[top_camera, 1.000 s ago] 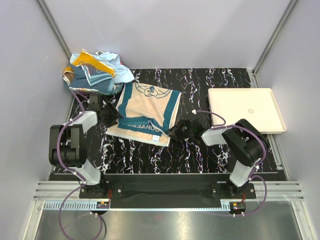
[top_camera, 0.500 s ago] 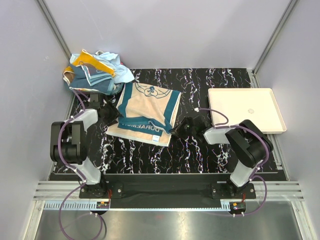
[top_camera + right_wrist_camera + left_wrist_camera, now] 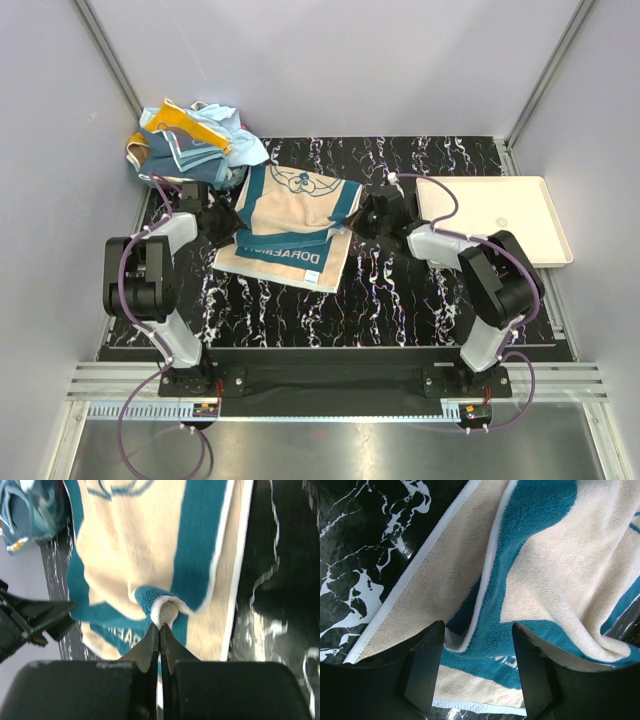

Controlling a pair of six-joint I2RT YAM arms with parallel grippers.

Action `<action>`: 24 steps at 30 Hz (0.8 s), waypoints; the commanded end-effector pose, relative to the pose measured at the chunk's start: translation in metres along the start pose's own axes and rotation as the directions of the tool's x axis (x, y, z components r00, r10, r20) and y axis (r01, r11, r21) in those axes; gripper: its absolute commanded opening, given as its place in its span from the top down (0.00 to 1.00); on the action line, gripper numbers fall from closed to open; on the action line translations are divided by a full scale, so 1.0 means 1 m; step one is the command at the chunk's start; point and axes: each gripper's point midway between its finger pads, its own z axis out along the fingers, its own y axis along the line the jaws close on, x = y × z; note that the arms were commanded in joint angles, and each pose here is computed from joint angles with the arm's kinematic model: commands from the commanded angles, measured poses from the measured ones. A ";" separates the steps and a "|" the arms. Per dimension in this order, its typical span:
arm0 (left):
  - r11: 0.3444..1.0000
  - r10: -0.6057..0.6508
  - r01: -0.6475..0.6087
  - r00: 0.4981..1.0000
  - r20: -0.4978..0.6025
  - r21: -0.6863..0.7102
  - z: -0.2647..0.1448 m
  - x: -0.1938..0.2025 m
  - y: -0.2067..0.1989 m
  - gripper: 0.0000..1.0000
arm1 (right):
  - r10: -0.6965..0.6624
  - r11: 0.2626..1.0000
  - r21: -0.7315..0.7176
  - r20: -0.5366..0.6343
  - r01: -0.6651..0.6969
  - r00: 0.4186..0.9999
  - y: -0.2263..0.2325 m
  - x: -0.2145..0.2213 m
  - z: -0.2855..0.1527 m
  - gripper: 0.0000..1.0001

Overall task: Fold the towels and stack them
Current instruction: Fold the towel

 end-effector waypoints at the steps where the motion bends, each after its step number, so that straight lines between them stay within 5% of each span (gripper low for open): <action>1: 0.996 0.054 -0.057 0.998 0.040 0.063 -0.007 -0.016 -0.023 0.38 | -0.075 0.997 0.015 0.053 0.074 0.996 0.002 -0.032 0.017 1.00; 14: 0.989 0.135 -0.132 0.990 0.044 -0.071 -0.020 -0.012 -0.006 0.42 | -0.098 0.994 0.060 0.035 0.095 0.995 -0.023 -0.058 0.052 1.00; 24: 0.977 0.206 -0.210 0.975 0.083 0.045 -0.013 -0.010 -0.033 0.41 | -0.083 0.996 0.035 0.022 0.082 0.996 -0.026 -0.063 0.061 1.00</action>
